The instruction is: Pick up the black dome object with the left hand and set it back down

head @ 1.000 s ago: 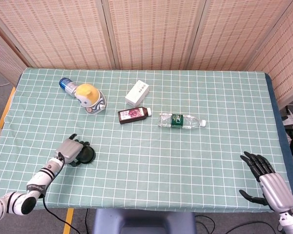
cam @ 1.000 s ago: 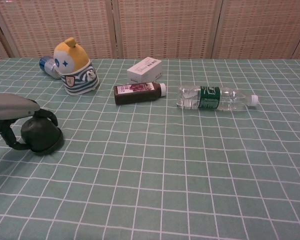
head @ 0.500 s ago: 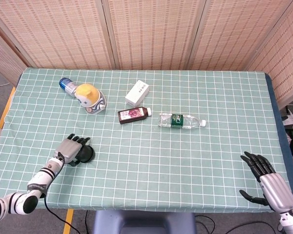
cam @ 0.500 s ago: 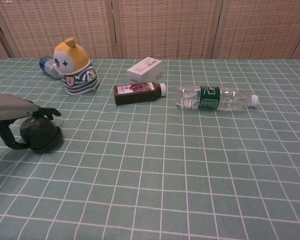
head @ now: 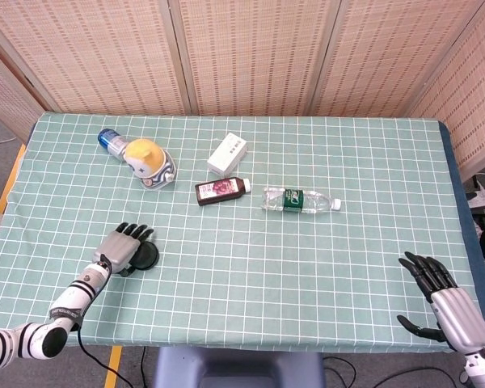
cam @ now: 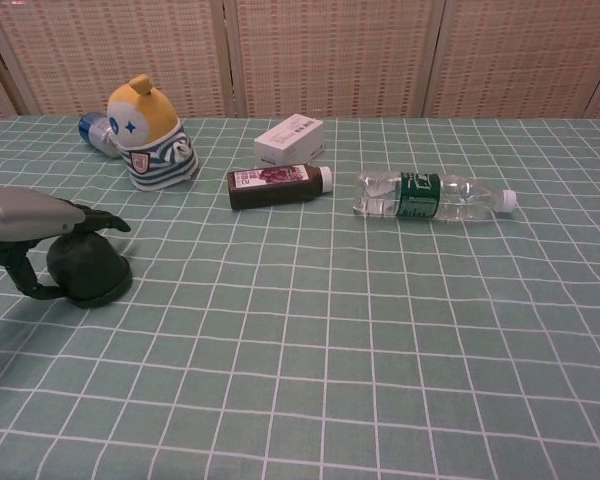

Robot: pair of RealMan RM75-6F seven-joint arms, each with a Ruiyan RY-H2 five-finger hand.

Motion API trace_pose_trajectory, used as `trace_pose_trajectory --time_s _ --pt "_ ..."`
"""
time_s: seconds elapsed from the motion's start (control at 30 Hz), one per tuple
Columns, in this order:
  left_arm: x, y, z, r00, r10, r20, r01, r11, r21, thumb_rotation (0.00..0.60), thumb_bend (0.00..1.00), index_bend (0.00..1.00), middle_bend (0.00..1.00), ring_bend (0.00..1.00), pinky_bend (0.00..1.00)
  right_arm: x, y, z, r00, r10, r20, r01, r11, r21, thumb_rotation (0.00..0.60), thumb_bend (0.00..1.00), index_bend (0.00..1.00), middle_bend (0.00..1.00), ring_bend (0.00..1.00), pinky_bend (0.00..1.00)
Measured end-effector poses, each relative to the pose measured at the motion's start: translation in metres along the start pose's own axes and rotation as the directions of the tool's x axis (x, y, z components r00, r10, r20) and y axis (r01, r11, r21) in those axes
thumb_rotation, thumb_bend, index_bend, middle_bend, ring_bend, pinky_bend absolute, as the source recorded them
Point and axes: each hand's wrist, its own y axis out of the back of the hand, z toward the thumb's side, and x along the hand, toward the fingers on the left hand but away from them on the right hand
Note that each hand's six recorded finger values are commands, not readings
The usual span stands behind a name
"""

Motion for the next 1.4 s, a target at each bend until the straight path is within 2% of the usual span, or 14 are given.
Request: trace_pose_trajectory --time_s 0.27,0.53,0.87,1.03,1.4 --pt "-0.0002 0.0008 0.0012 1.0 -0.007 -0.008 0.007 1.0 -0.008 0.6 0.37 0.0 0.0 0.0 0.09 0.0003 0.0019 -0.0004 1.0 -0.005 -0.001 0.005 1.0 -0.003 0.6 0.17 0.0 0.0 0.0 0.0" --pt "0.0007 -0.0044 -0.0027 0.998 -0.041 -0.037 0.041 0.999 -0.001 0.6 0.34 0.0 0.0 0.0 0.09 0.0012 0.0021 0.0005 1.0 -0.005 -0.005 0.005 1.0 -0.007 0.6 0.17 0.0 0.0 0.0 0.0" --pt "0.0012 -0.0005 -0.0003 0.998 -0.033 -0.05 0.033 0.999 0.005 0.6 0.32 0.0 0.0 0.0 0.08 0.0015 0.0035 -0.0001 1.0 -0.009 -0.008 0.009 1.0 -0.01 0.6 0.17 0.0 0.0 0.0 0.0" --pt "0.0018 0.0004 -0.0007 0.998 -0.028 -0.063 0.028 1.0 0.001 0.6 0.28 0.0 0.0 0.0 0.07 0.0022 0.004 -0.0005 1.0 -0.01 -0.007 0.01 1.0 -0.007 0.6 0.18 0.0 0.0 0.0 0.0" --pt "0.0 0.0019 0.005 0.998 -0.035 -0.042 0.033 0.998 -0.059 0.6 0.27 0.0 0.0 0.0 0.06 0.0017 0.0046 -0.0003 1.0 -0.015 -0.01 0.015 1.0 -0.011 0.6 0.18 0.0 0.0 0.0 0.0"
